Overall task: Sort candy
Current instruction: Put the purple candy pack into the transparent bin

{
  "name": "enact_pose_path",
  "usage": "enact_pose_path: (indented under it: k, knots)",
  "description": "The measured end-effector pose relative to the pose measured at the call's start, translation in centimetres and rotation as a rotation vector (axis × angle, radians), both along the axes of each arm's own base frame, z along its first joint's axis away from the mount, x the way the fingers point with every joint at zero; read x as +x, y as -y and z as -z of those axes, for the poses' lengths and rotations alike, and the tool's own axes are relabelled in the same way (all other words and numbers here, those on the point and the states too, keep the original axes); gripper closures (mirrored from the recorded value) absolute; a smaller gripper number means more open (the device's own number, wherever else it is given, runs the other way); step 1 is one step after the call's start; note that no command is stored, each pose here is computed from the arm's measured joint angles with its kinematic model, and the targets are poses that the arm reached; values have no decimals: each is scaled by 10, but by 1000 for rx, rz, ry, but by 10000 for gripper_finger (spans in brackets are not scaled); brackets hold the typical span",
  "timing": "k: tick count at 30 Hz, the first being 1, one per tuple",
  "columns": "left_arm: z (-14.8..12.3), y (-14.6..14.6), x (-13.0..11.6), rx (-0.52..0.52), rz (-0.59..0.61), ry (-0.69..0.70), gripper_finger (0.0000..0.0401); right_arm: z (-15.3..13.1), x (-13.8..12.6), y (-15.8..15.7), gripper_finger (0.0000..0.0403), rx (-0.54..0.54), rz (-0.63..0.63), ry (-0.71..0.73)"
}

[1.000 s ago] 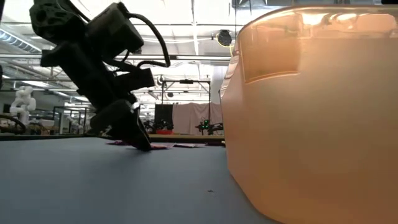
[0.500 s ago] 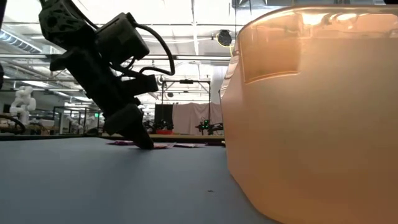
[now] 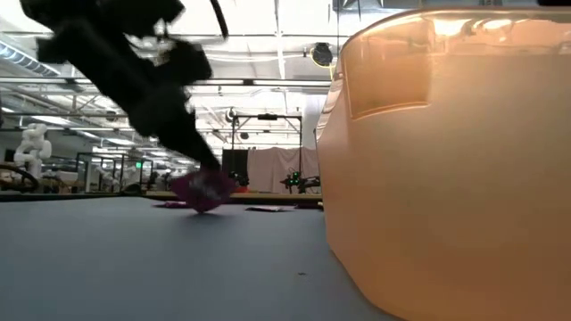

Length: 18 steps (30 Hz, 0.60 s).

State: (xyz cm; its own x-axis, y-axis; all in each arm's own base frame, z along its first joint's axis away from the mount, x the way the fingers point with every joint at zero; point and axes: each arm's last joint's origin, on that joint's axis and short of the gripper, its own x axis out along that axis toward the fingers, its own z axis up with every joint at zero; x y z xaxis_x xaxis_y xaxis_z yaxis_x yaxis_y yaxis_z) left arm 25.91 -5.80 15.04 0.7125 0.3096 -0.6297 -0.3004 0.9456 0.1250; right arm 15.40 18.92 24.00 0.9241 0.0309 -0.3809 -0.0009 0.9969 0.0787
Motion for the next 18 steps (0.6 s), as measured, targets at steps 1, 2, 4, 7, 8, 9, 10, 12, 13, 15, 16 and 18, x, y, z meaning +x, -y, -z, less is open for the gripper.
enact_pose_path:
  k: [1, 2, 4, 7, 8, 9, 10, 12, 13, 15, 16, 18]
  knots:
    - [-6, 4, -2, -6, 0, 30, 399, 1, 3, 2, 293, -7, 11, 0]
    - [-11, 7, -4, -16, -2, 55, 399, 2, 6, 3, 293, -17, 22, -1]
    - [-19, 12, -7, -55, -16, 104, 399, 5, 15, 5, 293, -45, 41, -1]
    - [-31, 18, -13, -93, -29, 169, 399, 13, 33, 6, 293, -94, 69, 15]
    - [-33, 20, -14, -97, -27, 184, 399, 16, 40, 6, 293, -110, 73, 19]
    - [-36, 22, -16, -98, -22, 197, 399, 19, 47, 6, 293, -122, 78, 30]
    - [-38, 25, -17, -98, -14, 204, 399, 22, 55, 6, 293, -131, 87, 44]
    - [-41, 29, -19, -97, 3, 218, 400, 27, 69, 7, 293, -141, 104, 73]
    - [-42, 31, -20, -102, 11, 232, 400, 30, 77, 9, 293, -139, 107, 84]
    - [-46, 36, -20, -102, 41, 257, 400, 35, 91, 14, 293, -115, 118, 111]
    - [-48, 39, -20, -102, 57, 275, 400, 37, 99, 18, 293, -93, 125, 126]
    - [-52, 44, -20, -91, 96, 315, 400, 43, 113, 27, 293, -64, 133, 136]
